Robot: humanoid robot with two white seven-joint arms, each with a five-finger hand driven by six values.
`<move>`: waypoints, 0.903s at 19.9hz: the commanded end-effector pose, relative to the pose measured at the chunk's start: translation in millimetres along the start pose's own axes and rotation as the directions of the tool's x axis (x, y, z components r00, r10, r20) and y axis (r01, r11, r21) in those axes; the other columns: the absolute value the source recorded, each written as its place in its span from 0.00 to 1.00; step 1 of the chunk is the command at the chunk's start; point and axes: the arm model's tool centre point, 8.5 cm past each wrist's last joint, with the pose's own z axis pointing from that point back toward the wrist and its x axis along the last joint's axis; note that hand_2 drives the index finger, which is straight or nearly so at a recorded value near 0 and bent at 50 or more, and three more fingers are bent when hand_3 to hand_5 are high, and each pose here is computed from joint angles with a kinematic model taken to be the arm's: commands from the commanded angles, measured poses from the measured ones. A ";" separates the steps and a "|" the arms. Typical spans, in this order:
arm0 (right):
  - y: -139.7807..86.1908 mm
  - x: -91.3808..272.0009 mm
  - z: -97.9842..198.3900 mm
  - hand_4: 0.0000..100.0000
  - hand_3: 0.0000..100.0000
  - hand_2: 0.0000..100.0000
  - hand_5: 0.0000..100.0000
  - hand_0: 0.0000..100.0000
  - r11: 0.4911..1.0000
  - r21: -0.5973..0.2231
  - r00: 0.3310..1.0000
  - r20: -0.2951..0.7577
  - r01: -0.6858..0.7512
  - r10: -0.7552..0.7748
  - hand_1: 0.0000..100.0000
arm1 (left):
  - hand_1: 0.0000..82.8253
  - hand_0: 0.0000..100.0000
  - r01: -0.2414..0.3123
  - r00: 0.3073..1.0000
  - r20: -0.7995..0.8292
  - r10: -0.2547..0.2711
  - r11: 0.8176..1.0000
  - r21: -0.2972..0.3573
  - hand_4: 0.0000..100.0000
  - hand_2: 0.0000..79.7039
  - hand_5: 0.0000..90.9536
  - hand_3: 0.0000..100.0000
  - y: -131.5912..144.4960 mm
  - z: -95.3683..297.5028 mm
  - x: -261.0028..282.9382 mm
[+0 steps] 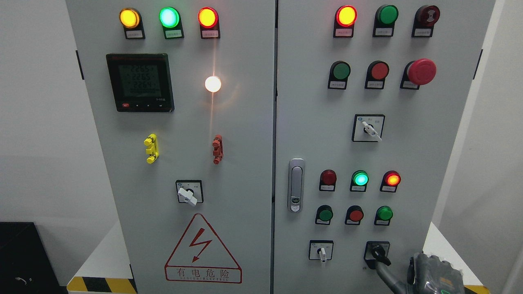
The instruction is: Flip black knob to close circuit
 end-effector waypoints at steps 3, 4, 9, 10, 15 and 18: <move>13.2 24.1 11.3 0.91 1.00 0.88 0.93 0.00 0.999 0.037 0.998 0.063 0.003 -0.005 0.00 | 0.67 0.12 0.000 1.000 -0.006 0.000 1.000 0.000 0.00 0.00 0.00 0.00 0.2 0.4 -4.0; 15.0 26.5 12.8 0.91 1.00 0.88 0.93 0.00 0.999 0.042 0.998 0.069 0.002 -0.005 0.00 | 0.67 0.12 0.000 1.000 -0.006 0.000 1.000 -0.001 0.00 0.00 0.00 0.00 -0.8 0.4 -4.0; 16.4 36.6 19.3 0.92 1.00 0.87 0.93 0.00 1.000 0.027 0.995 0.102 -0.001 -0.002 0.00 | 0.67 0.12 0.000 1.000 -0.006 0.000 1.000 0.000 0.00 0.00 0.00 0.00 0.2 0.4 -4.0; 16.3 36.9 20.8 0.91 1.00 0.87 0.93 0.00 1.000 0.024 0.995 0.104 -0.001 -0.001 0.00 | 0.67 0.12 0.000 1.000 -0.006 0.000 1.000 0.000 0.00 0.00 0.00 0.00 0.2 0.4 -4.0; 11.8 36.9 31.9 0.91 1.00 0.87 0.93 0.00 1.000 0.013 0.994 0.105 0.023 -0.025 0.00 | 0.67 0.12 0.000 1.000 -0.006 0.000 1.000 -0.001 0.00 0.00 0.00 0.00 -0.8 0.4 -4.0; 9.5 33.7 39.9 0.91 1.00 0.87 0.93 0.00 0.999 0.007 0.994 0.101 0.033 -0.034 0.00 | 0.67 0.12 0.000 1.000 -0.006 0.000 1.000 0.000 0.00 0.00 0.00 0.00 0.2 0.4 -4.0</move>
